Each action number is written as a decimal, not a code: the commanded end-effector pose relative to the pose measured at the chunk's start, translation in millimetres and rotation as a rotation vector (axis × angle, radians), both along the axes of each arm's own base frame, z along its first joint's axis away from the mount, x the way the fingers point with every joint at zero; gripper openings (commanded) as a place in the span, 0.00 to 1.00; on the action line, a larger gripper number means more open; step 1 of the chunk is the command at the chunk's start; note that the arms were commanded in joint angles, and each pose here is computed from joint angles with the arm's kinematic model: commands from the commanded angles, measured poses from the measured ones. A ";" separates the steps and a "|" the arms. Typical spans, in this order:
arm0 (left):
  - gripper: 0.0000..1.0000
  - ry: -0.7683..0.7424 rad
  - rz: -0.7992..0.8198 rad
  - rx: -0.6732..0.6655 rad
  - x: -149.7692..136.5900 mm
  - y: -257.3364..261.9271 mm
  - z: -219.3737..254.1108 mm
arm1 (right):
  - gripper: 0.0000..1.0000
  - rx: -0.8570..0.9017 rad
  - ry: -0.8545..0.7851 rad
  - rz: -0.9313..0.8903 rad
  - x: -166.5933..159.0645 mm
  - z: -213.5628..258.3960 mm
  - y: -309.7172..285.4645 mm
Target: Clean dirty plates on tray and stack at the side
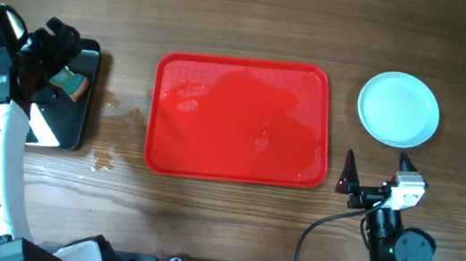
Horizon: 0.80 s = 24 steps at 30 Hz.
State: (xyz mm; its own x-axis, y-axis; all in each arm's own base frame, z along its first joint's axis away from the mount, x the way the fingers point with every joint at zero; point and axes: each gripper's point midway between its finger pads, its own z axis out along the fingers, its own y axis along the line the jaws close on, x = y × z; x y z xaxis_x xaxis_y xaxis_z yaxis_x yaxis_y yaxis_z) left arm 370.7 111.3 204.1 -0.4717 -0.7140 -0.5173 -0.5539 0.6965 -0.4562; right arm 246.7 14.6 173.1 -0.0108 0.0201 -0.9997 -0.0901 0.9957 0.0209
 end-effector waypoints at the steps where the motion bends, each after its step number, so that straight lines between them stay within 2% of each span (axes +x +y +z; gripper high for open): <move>1: 1.00 -0.001 -0.006 -0.003 1.2 0.3 -1.0 | 1.00 -0.020 -0.015 -0.024 -0.3 2.7 -4.6; 24: 1.00 0.012 0.004 0.011 0.0 3.5 -3.5 | 1.00 -0.020 -0.015 -0.024 -0.3 2.9 -4.6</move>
